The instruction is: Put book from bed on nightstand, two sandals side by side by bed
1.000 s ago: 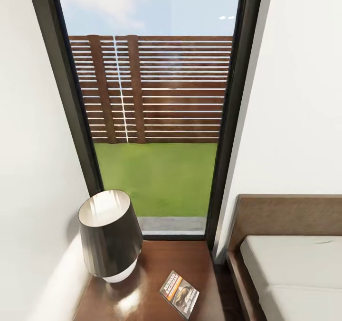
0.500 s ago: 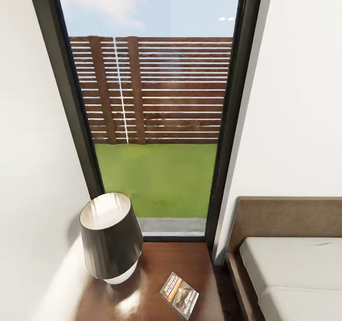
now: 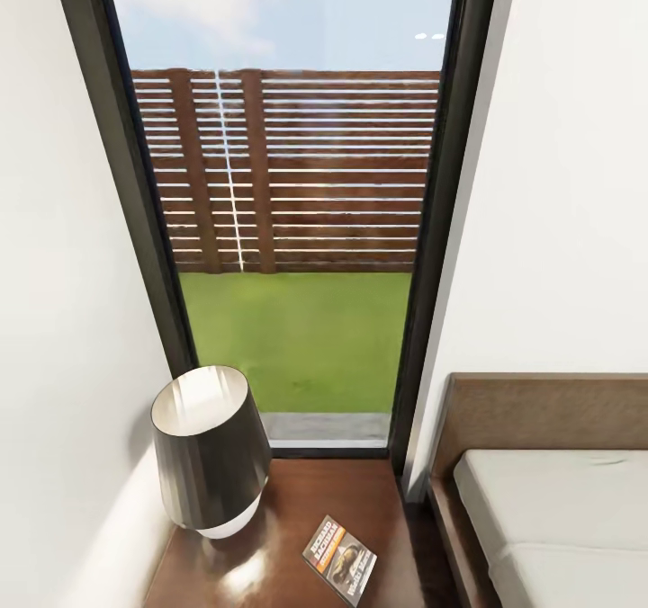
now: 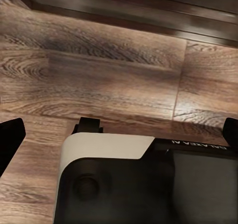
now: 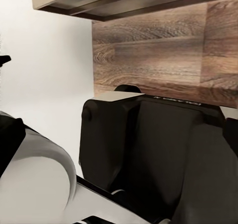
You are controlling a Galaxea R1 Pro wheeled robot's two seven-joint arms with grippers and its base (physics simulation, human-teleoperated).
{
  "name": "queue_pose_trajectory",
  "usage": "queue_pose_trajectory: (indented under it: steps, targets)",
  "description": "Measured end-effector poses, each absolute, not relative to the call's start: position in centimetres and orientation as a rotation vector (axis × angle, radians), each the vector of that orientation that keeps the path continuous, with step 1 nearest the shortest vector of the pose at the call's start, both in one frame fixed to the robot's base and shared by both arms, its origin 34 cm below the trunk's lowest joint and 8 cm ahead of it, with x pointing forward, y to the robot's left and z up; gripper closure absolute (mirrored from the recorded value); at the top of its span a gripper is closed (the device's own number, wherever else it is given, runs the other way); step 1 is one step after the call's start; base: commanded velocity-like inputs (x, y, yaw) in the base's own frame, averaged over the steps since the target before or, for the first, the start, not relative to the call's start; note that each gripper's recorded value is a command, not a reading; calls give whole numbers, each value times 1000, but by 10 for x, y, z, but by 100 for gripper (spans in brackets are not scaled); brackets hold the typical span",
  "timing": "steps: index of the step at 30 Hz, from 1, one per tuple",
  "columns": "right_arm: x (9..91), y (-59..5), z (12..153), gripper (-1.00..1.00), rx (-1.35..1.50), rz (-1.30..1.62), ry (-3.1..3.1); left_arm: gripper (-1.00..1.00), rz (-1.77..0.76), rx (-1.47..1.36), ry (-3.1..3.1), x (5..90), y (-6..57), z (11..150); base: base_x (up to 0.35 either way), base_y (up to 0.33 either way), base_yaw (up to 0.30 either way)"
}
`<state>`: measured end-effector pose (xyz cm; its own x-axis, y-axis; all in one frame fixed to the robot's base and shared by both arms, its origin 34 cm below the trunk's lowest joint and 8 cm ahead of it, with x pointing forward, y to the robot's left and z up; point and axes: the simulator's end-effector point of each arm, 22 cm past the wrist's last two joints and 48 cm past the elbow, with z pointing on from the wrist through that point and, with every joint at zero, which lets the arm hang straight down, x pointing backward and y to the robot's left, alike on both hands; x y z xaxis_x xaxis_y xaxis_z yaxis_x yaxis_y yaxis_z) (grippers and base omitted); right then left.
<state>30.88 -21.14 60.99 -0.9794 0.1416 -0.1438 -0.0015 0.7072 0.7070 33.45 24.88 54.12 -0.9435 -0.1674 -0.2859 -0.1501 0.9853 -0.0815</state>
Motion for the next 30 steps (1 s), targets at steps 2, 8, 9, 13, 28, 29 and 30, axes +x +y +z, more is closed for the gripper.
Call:
queue_pose_trajectory:
  steps: [2,8,9,13,28,29,30]
  targets:
    - [308,-210,610,-100,112,1132,2727,-100,-81,-233,2835,334,250,541,0,0,0]
    - [308,-208,610,-100,110,1136,2726,-100,-81,-235,2836,334,250,541,0,0,0]
    - [308,-208,610,-100,110,1137,2726,-100,-83,-235,2836,334,249,541,0,0,0]
    - [308,-208,610,-100,110,1138,2726,-100,-87,-236,2835,334,247,541,0,0,0]
    - [308,-207,610,-100,110,1138,2726,-100,-89,-238,2834,335,247,541,0,0,0]
    - [308,-207,610,-100,110,1138,2726,-100,-89,-238,2834,335,247,541,0,0,0]
    - [308,-207,610,-100,110,1138,2726,-100,-89,-238,2834,335,247,541,0,0,0]
